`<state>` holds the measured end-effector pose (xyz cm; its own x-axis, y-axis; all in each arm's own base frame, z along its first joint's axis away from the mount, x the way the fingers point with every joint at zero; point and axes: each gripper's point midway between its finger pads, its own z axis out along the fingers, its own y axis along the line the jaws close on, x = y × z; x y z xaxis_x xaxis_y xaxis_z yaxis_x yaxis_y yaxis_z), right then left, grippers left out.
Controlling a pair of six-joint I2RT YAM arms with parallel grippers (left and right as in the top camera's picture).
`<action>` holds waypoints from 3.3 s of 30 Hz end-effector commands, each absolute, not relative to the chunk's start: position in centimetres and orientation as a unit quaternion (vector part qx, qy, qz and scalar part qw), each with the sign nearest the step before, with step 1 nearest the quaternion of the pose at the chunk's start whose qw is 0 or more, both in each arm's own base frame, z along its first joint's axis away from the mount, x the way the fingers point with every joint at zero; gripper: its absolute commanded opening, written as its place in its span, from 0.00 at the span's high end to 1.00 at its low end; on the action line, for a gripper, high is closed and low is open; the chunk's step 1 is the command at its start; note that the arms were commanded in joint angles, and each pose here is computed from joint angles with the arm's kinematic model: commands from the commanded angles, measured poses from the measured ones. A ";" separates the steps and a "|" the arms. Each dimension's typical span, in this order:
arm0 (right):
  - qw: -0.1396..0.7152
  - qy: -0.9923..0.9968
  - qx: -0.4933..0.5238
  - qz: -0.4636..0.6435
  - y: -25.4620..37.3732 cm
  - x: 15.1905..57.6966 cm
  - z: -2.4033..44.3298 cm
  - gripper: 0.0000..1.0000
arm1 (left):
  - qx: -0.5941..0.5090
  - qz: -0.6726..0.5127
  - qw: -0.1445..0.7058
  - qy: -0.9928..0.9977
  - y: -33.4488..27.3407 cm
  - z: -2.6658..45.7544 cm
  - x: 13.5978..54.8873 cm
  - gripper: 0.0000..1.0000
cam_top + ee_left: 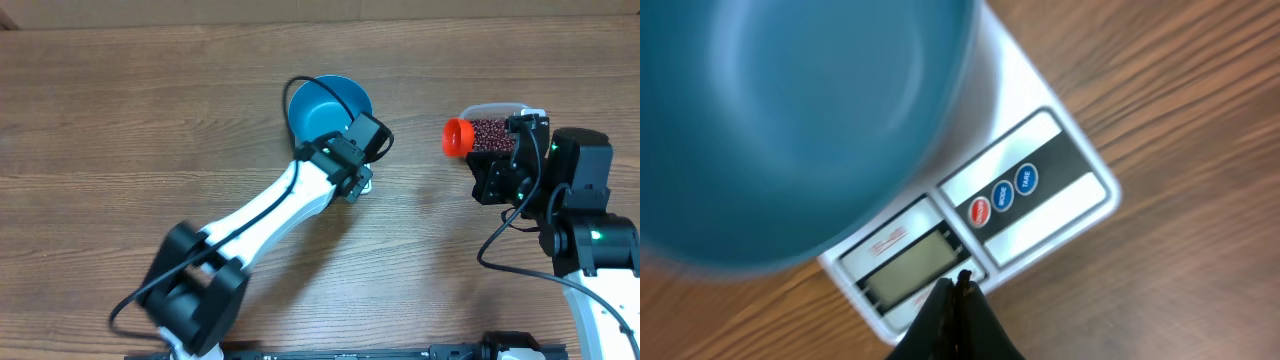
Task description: Scoop item into bowl and weigh 150g on scale
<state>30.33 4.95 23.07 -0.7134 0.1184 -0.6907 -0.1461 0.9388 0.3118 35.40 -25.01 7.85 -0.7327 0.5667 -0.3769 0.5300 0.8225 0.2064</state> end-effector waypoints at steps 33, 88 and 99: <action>0.388 0.905 -0.010 0.171 4.7 31.1 23.8 0.97 | 0.301 0.062 0.211 0.928 -25.7 1.9 37.4 0.96; 0.388 0.906 -0.010 0.171 4.8 31.1 23.8 0.97 | 0.305 0.029 0.163 0.938 -25.3 -0.3 36.2 0.96; 0.388 0.906 -0.010 0.171 4.8 31.1 23.8 0.97 | 0.297 0.073 0.177 0.936 -24.0 0.0 37.1 0.96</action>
<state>30.77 4.95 22.49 -0.7243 0.1166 -0.6796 -0.1429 0.9388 0.3134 37.39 -25.26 2.06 -0.7557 0.5550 -0.3477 0.5211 0.8311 0.1941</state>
